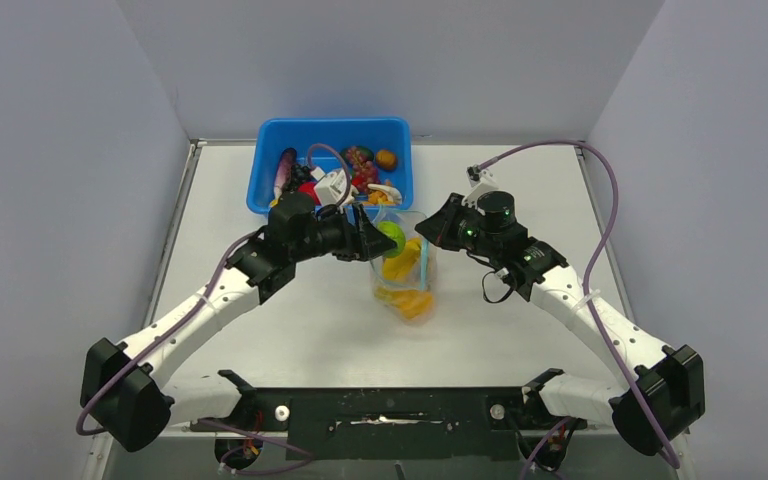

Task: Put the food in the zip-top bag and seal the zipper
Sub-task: Place the fake vegetable in the zipper food storage bag.

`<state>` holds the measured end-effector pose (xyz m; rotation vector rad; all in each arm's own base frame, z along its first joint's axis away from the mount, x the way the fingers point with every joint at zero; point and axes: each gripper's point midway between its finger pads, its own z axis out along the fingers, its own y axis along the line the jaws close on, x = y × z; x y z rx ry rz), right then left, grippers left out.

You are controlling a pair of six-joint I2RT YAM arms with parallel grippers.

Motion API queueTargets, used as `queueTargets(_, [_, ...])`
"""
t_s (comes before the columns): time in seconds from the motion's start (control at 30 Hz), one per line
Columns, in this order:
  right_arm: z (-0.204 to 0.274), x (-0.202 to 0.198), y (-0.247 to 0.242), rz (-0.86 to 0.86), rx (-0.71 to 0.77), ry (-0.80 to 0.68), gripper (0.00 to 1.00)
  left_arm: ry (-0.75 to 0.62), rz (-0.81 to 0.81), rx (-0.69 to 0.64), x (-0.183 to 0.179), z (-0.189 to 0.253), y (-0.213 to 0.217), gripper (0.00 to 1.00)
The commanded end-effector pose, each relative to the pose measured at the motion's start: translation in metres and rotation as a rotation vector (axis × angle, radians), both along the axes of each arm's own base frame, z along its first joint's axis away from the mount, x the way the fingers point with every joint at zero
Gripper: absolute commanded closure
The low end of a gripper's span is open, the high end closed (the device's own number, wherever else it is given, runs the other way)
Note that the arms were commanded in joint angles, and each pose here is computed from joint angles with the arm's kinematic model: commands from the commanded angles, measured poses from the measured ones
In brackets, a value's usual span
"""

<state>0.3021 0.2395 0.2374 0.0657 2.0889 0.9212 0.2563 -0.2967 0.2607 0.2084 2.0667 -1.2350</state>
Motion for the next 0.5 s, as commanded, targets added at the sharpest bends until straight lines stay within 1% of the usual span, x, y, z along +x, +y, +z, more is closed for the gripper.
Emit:
queueTargets(0.0, [0.034,0.007,0.004,0.003,0.058,-0.083,1.00,-0.129,0.067,0.047,0.020,0.016,-0.002,0.56])
queueTargets(0.07, [0.034,0.007,0.005,0.008,0.060,-0.082,1.00,-0.107,0.065,0.100,0.022,0.002,-0.001,0.51])
queueTargets(0.13, [0.034,0.007,0.006,0.011,0.059,-0.081,1.00,-0.094,0.059,0.123,0.024,-0.004,-0.002,0.50])
queueTargets(0.2, [0.035,0.006,0.005,0.012,0.060,-0.083,1.00,-0.088,0.047,0.134,0.023,-0.008,-0.005,0.48])
queueTargets(0.3, [0.036,0.006,0.005,0.008,0.062,-0.087,1.00,-0.091,0.030,0.157,0.022,-0.008,-0.009,0.40])
queueTargets(0.47, [0.034,0.006,0.005,0.008,0.062,-0.085,1.00,-0.084,0.020,0.188,0.022,-0.009,-0.009,0.33])
